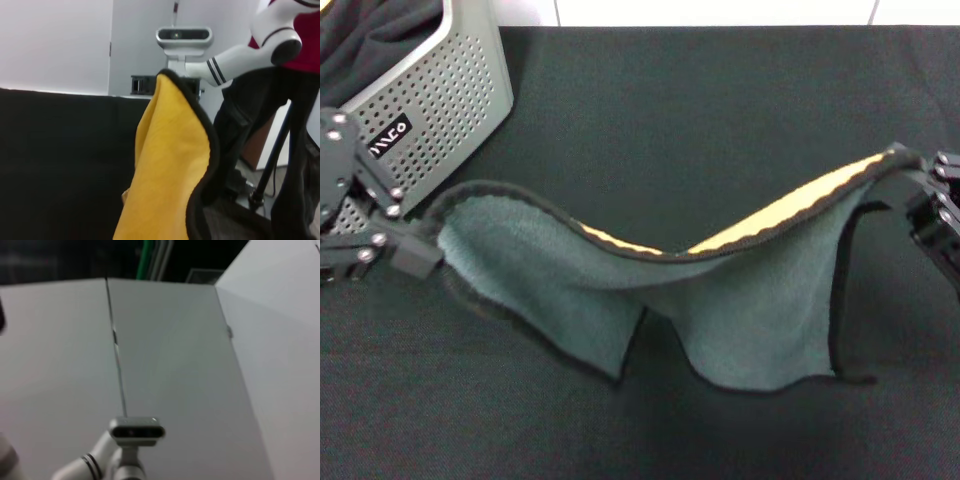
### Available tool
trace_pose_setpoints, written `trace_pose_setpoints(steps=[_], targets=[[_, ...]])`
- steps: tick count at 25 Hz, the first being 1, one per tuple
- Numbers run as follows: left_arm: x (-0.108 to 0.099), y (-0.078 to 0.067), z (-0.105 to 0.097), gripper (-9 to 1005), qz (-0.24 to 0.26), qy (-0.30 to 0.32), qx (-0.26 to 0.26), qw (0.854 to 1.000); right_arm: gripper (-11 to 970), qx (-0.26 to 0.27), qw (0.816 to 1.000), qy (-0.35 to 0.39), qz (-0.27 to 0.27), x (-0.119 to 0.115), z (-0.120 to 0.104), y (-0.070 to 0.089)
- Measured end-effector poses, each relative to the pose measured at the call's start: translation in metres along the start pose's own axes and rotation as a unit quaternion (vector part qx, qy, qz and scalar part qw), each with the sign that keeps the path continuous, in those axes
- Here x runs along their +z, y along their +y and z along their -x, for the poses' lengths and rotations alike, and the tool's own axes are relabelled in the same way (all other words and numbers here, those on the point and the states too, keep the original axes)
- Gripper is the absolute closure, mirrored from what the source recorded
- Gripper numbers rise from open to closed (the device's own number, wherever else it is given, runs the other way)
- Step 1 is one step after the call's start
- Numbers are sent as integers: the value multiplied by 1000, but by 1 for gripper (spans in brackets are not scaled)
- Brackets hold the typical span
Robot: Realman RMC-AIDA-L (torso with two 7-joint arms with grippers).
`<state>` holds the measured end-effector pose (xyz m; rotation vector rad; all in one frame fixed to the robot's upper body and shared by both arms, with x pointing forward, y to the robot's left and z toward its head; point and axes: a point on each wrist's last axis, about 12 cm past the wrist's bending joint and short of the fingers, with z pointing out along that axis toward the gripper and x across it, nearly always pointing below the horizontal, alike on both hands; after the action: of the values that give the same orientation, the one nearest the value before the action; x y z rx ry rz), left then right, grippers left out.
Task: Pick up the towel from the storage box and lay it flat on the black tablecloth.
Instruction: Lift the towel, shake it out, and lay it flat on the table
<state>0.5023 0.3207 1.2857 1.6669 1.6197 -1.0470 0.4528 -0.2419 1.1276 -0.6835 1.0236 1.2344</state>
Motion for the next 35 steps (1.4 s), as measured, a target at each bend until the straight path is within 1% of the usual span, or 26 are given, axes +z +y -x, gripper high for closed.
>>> trace_pose_setpoints(steps=[3, 6, 8, 10, 11, 13, 15, 16, 19, 22, 23, 24, 25, 26, 28, 30, 35], targets=[[-6, -8, 7, 987, 5, 14, 3, 1000, 874, 27, 999, -15, 20, 0, 2, 6], [-13, -13, 16, 987, 7, 25, -2, 1000, 873, 47, 998, -22, 29, 0, 4, 8], [-14, -15, 19, 986, 10, 33, -5, 999, 872, 58, 998, -26, 24, -1, 3, 8], [-14, -11, 20, 986, 20, 44, -10, 999, 871, 68, 997, -22, 0, -4, -1, 2], [-12, -7, 18, 986, 29, 47, -14, 998, 870, 72, 997, -19, -15, -5, -4, -2], [-4, 9, 12, 986, 50, 58, -30, 997, 869, 81, 995, 0, -63, -8, -13, -19], [7, 27, 5, 986, 67, 67, -46, 994, 868, 85, 990, 23, -109, -10, -23, -36], [15, 40, 1, 986, 77, 74, -56, 993, 868, 86, 987, 36, -129, -10, -28, -44], [39, 72, -7, 986, 106, 99, -81, 986, 866, 83, 980, 77, -164, -2, -41, -69], [66, 100, -12, 985, 130, 137, -97, 977, 865, 70, 974, 114, -185, 9, -50, -88], [72, 106, -12, 985, 136, 148, -100, 974, 864, 60, 971, 128, -193, 13, -52, -94], [79, 112, -13, 985, 141, 158, -102, 972, 864, 40, 967, 151, -202, 21, -54, -104], [83, 116, -13, 985, 147, 164, -103, 970, 863, 40, 967, 151, -202, 21, -54, -104], [85, 119, -13, 985, 156, 165, -102, 968, 862, 31, 965, 162, -204, 26, -55, -109], [86, 125, -12, 985, 180, 163, -103, 965, 861, 16, 960, 187, -207, 34, -57, -118], [84, 130, -11, 985, 202, 159, -104, 961, 860, 5, 956, 205, -209, 39, -58, -123], [85, 137, -18, 984, 240, 169, -109, 950, 858, -29, 944, 249, -215, 52, -61, -137]])
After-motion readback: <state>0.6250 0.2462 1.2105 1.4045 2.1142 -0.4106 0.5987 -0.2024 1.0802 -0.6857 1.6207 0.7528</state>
